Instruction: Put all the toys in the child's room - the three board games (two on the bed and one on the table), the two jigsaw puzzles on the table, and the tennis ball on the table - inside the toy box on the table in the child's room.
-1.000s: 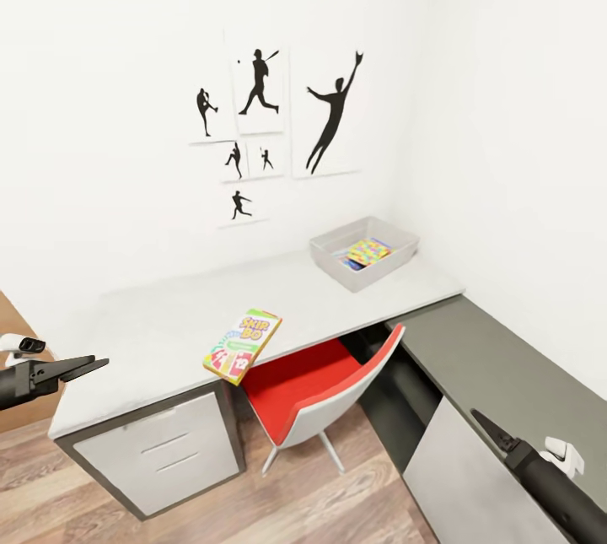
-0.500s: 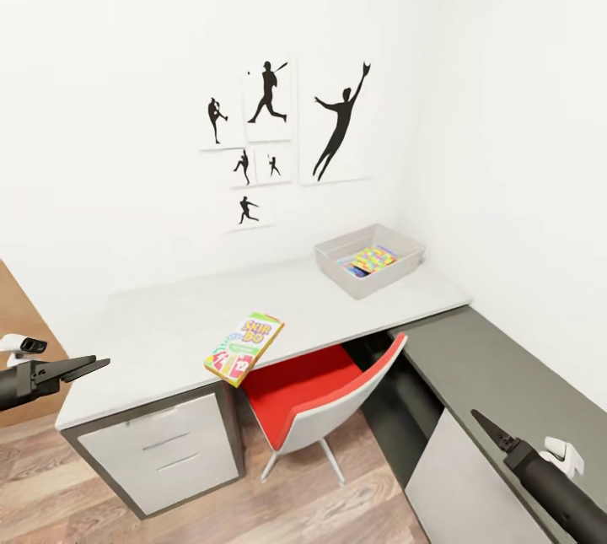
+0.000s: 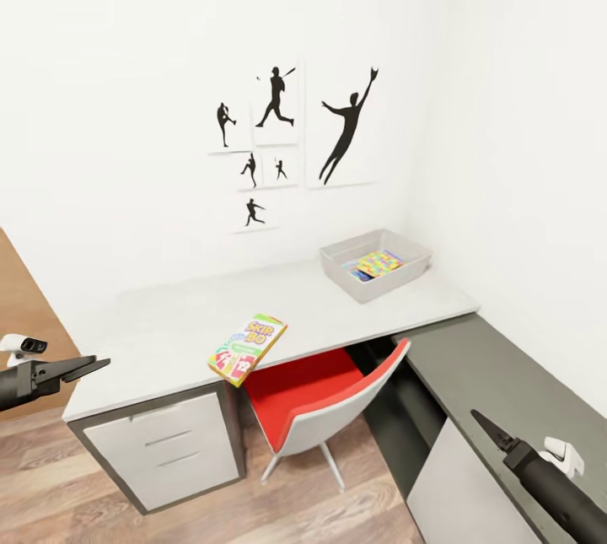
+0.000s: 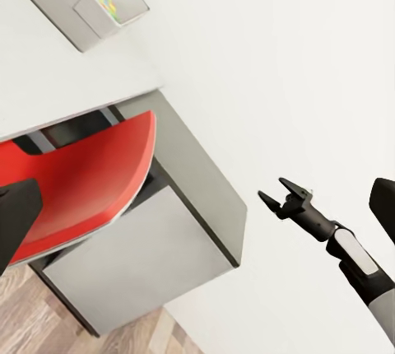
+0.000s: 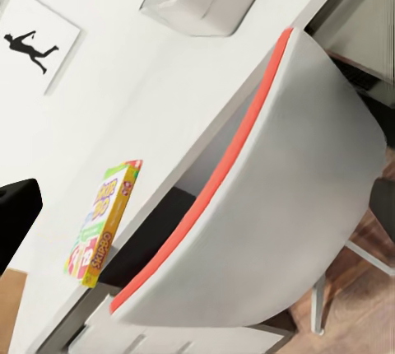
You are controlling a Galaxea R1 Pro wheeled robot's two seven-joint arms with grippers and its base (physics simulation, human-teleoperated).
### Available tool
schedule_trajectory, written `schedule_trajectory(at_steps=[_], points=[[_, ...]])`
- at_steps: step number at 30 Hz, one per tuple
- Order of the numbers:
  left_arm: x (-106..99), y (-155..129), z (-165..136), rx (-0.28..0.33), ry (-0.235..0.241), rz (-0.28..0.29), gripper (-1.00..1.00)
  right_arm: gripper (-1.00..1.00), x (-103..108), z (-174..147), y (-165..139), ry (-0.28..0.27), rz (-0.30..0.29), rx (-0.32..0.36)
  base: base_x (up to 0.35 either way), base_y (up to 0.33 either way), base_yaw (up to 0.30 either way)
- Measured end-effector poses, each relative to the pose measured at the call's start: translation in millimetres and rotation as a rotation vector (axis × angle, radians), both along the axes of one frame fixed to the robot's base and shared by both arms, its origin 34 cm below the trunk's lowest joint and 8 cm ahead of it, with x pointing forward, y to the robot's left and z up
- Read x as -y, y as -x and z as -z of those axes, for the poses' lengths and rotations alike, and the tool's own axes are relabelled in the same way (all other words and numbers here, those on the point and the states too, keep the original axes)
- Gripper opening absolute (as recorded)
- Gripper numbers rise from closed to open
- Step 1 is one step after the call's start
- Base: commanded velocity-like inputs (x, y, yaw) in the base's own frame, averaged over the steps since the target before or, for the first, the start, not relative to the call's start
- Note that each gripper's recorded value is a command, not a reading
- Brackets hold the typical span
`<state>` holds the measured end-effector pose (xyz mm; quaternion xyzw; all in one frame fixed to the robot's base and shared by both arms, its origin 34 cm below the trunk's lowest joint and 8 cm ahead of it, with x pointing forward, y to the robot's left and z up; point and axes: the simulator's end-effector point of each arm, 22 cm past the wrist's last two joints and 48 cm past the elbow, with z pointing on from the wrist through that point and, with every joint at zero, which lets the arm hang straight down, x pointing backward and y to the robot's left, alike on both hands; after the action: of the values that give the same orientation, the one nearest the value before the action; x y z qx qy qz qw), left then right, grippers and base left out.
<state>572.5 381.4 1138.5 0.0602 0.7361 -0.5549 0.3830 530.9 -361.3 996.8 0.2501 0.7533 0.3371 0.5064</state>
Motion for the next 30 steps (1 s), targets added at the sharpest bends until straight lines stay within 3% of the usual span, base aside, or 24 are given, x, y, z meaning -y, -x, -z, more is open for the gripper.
schedule_trajectory(at_steps=[10, 21, 30], points=[[3.9, 1.8, -0.3, -0.003, -0.001, 0.01, 1.0, 1.0, 0.6, -2.9, 0.1, 0.001, 0.001, 0.006, 0.0, -0.097, 0.177], [31.2, 6.2, 17.2, -0.051, 0.015, 0.069, 1.0, 1.0, 0.5, -2.8, 0.1, 0.003, 0.001, 0.005, 0.0, -0.076, 0.023], [36.7, 6.5, 19.3, -0.056, 0.024, 0.077, 1.0, 1.0, 0.5, 2.0, 1.3, 0.023, -0.004, -0.011, 0.0, -0.026, 0.001]])
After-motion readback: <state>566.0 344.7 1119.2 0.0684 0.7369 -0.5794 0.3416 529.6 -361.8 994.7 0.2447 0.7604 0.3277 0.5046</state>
